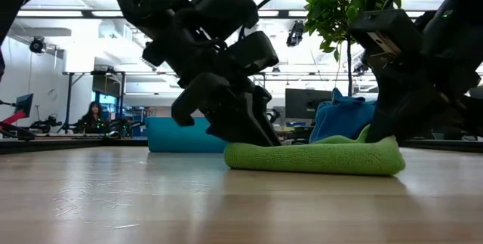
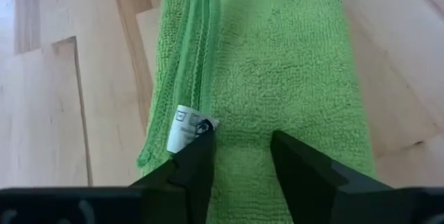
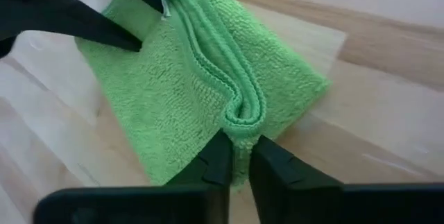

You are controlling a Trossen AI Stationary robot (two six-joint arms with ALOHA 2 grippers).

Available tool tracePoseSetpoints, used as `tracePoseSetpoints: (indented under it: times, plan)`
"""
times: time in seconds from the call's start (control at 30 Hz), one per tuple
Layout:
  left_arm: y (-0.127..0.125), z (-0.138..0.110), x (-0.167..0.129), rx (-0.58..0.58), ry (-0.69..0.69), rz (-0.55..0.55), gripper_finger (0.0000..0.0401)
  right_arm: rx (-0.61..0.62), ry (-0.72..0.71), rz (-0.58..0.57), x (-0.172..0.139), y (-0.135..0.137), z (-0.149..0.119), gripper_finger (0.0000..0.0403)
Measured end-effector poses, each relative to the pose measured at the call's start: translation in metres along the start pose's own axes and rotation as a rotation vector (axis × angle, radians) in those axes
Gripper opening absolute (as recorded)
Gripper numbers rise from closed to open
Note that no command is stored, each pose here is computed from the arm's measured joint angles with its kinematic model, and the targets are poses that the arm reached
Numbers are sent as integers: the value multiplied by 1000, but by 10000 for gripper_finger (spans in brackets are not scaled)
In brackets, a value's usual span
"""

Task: Fold microfiber towels
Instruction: Fold the green microfiber cloth

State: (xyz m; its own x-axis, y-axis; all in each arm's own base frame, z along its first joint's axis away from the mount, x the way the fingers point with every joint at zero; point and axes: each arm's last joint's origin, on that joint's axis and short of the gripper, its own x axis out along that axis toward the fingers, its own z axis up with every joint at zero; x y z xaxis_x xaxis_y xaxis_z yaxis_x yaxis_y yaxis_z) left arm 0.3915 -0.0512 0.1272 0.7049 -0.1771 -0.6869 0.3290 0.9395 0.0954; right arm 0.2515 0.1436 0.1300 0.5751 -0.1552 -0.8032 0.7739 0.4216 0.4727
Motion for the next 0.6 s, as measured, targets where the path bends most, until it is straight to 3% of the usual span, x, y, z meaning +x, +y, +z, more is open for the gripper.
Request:
tracePoseSetpoints:
  times: [0.27, 0.43, 0.6]
  plan:
    - [0, -1, 0, -77, 10, 6, 148, -66, -68, 31, -25, 3, 12, 154]
    - [1, -2, 0, -107, 13, 9, 148, -264, -136, 163, -41, 16, 18, 210]
    - [2, -2, 0, -111, 14, 11, 148, -489, -147, 267, -34, 30, 13, 238]
